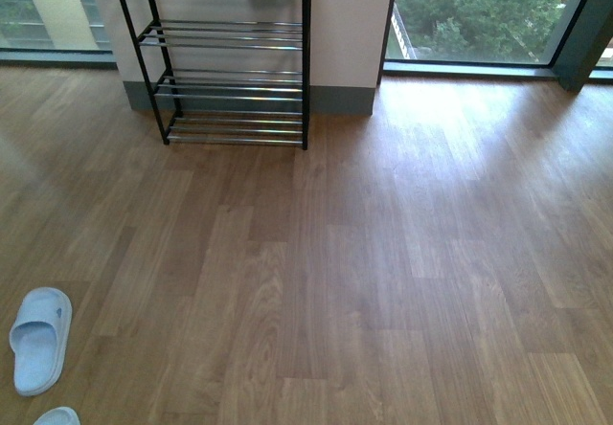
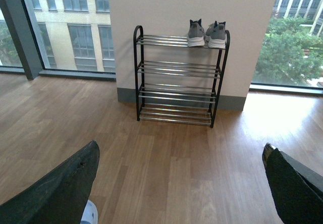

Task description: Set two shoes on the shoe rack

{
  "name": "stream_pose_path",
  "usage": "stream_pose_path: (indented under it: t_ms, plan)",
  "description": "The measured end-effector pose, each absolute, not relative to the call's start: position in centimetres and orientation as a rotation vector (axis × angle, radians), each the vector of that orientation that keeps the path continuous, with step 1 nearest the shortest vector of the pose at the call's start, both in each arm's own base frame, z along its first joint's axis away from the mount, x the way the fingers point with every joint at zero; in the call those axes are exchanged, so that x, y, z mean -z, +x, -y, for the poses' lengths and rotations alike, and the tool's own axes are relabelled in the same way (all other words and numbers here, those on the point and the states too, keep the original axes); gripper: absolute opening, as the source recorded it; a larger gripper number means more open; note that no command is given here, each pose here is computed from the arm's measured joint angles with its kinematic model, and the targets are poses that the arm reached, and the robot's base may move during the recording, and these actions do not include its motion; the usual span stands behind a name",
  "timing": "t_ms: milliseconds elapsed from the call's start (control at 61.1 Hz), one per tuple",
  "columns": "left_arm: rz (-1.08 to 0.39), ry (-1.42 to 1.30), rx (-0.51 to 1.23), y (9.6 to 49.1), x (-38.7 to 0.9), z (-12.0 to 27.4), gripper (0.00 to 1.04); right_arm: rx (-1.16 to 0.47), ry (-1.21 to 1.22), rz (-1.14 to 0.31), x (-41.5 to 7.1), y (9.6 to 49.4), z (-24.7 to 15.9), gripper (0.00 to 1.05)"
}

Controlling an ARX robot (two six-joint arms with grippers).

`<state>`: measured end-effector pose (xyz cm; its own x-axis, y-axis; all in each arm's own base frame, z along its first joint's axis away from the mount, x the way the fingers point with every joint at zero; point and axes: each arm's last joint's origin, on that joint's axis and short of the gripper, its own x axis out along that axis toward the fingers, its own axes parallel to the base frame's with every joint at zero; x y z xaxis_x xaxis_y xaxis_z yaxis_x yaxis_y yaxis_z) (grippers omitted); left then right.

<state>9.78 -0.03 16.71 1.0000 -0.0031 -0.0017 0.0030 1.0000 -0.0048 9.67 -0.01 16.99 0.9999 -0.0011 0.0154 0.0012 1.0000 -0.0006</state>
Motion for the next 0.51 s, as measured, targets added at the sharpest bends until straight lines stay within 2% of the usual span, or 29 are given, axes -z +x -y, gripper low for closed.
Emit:
stream_pose_path:
  t_ms: [508]
  plan:
    - [-0.002, -0.004, 0.003, 9.78, -16.71, 0.03, 0.95, 0.001, -0.001, 0.015, -16.98, 9.68, 0.01, 0.95]
